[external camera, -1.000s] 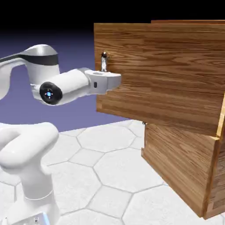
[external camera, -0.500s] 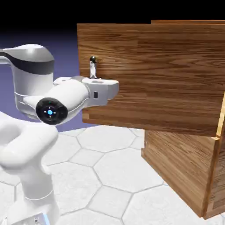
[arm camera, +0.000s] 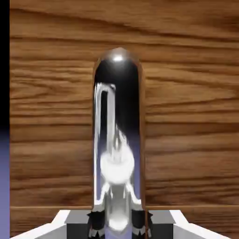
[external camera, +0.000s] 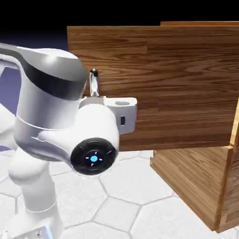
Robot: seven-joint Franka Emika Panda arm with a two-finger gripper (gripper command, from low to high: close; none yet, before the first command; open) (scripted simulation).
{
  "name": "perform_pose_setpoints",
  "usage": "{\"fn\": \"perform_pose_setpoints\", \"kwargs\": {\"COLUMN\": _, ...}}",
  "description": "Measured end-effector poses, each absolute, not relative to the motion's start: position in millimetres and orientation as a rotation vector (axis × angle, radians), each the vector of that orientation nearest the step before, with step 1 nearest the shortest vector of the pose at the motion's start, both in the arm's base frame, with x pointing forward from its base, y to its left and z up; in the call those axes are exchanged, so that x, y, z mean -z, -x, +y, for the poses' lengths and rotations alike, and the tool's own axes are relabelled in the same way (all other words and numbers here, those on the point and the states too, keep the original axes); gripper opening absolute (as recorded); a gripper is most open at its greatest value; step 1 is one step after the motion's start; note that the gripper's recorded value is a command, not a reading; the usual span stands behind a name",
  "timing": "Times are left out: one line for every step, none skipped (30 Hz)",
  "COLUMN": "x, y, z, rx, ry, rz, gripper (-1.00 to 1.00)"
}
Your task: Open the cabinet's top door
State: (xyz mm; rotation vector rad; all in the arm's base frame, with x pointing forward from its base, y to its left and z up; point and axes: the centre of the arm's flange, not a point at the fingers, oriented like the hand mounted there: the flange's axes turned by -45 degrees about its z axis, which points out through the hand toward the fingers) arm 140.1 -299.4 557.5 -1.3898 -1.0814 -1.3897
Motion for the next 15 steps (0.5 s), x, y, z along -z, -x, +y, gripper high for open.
{"fn": "perform_pose_setpoints", "kwargs": {"x": -557, "y": -141, "z": -307, "rx": 1.377, "ry": 1.377, "rz": -1.091, "gripper": -1.0}}
{"fn": "perform_pose_setpoints", "kwargs": {"x": -557, "y": -142, "z": -314, "rx": 1.366, "ry": 1.366, "rz": -1.1, "gripper": -1.0}}
{"fn": "perform_pose_setpoints", "kwargs": {"x": -557, "y": -142, "z": -321, "rx": 1.355, "ry": 1.355, "rz": -1.108, "gripper": -1.0}}
{"fn": "perform_pose_setpoints", "kwargs": {"x": -557, "y": -143, "z": -327, "rx": 1.345, "ry": 1.345, "rz": -1.115, "gripper": -1.0}}
{"fn": "perform_pose_setpoints", "kwargs": {"x": -557, "y": -144, "z": -333, "rx": 1.336, "ry": 1.336, "rz": -1.122, "gripper": -1.0}}
{"fn": "perform_pose_setpoints", "kwargs": {"x": -557, "y": -145, "z": -338, "rx": 1.327, "ry": 1.327, "rz": -1.129, "gripper": -1.0}}
{"fn": "perform_pose_setpoints", "kwargs": {"x": -557, "y": -146, "z": -343, "rx": 1.319, "ry": 1.319, "rz": -1.135, "gripper": -1.0}}
{"fn": "perform_pose_setpoints", "kwargs": {"x": -557, "y": -147, "z": -347, "rx": 1.311, "ry": 1.311, "rz": -1.14, "gripper": -1.0}}
{"fn": "perform_pose_setpoints", "kwargs": {"x": -557, "y": -148, "z": -352, "rx": 1.304, "ry": 1.304, "rz": -1.145, "gripper": -1.0}}
{"fn": "perform_pose_setpoints", "kwargs": {"x": -557, "y": -149, "z": -356, "rx": 1.296, "ry": 1.296, "rz": -1.15, "gripper": -1.0}}
{"fn": "perform_pose_setpoints", "kwargs": {"x": -557, "y": -150, "z": -360, "rx": 1.289, "ry": 1.289, "rz": -1.156, "gripper": -1.0}}
{"fn": "perform_pose_setpoints", "kwargs": {"x": -557, "y": -151, "z": -364, "rx": 1.282, "ry": 1.282, "rz": -1.161, "gripper": -1.0}}
{"fn": "perform_pose_setpoints", "kwargs": {"x": -557, "y": -152, "z": -369, "rx": 1.275, "ry": 1.276, "rz": -1.165, "gripper": -1.0}}
{"fn": "perform_pose_setpoints", "kwargs": {"x": -557, "y": -153, "z": -373, "rx": 1.268, "ry": 1.268, "rz": -1.17, "gripper": -1.0}}
{"fn": "perform_pose_setpoints", "kwargs": {"x": -557, "y": -154, "z": -377, "rx": 1.261, "ry": 1.261, "rz": -1.175, "gripper": -1.0}}
